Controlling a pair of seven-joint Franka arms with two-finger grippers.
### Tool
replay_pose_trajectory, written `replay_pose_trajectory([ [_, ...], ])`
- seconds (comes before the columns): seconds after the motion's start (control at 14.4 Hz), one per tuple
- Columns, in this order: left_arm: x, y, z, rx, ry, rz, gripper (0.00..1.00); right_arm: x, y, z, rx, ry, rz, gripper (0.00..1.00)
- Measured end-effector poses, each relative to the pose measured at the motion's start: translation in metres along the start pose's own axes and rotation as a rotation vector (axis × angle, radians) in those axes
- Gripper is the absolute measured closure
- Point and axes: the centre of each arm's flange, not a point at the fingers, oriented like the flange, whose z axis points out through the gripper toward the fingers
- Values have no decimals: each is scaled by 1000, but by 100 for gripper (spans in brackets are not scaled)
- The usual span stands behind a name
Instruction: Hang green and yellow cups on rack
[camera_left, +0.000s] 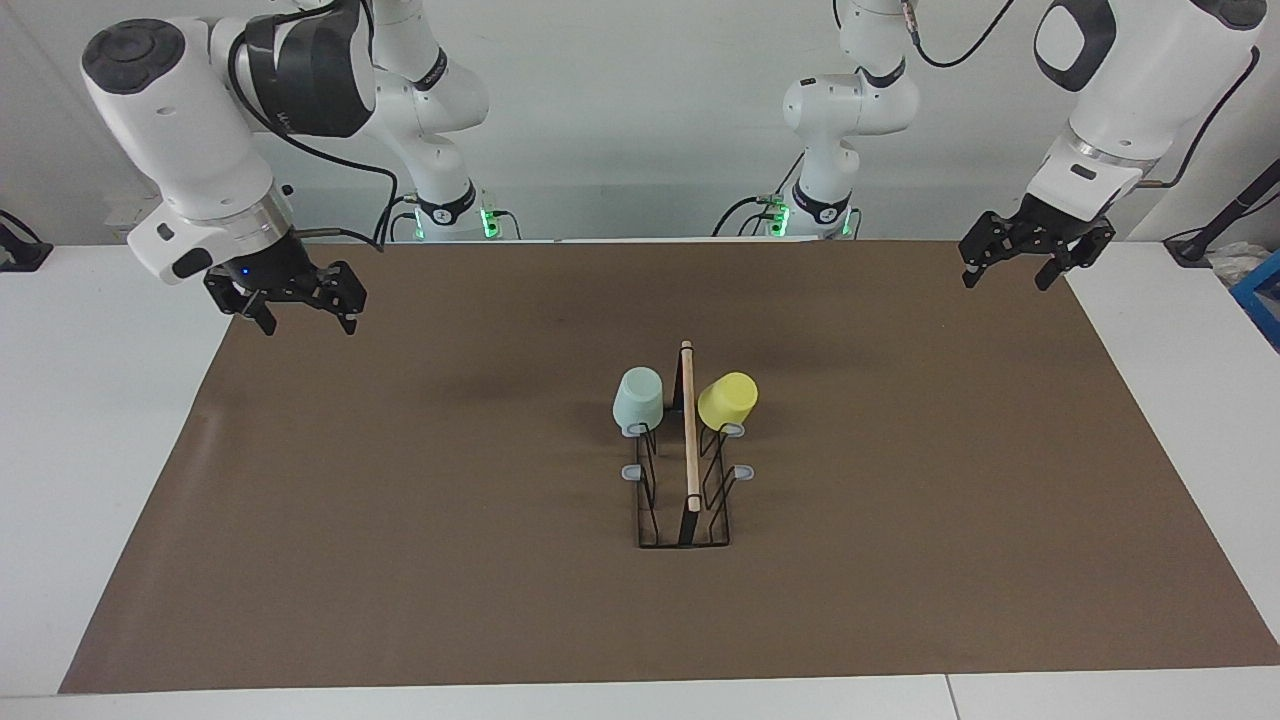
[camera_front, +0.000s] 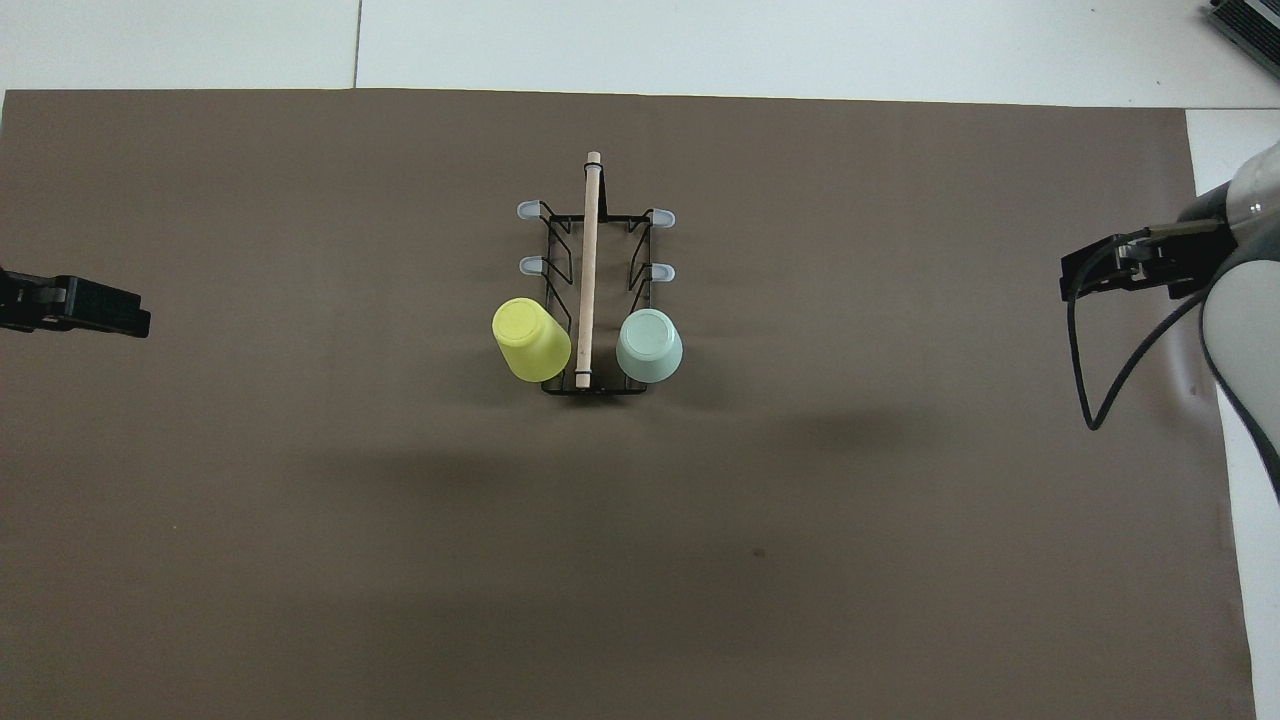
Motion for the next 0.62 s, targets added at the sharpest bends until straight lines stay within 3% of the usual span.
replay_pose_trajectory([
  [0.62,3,2,-2,2,23,3,0,-64,4,7,38,29,-65,0],
])
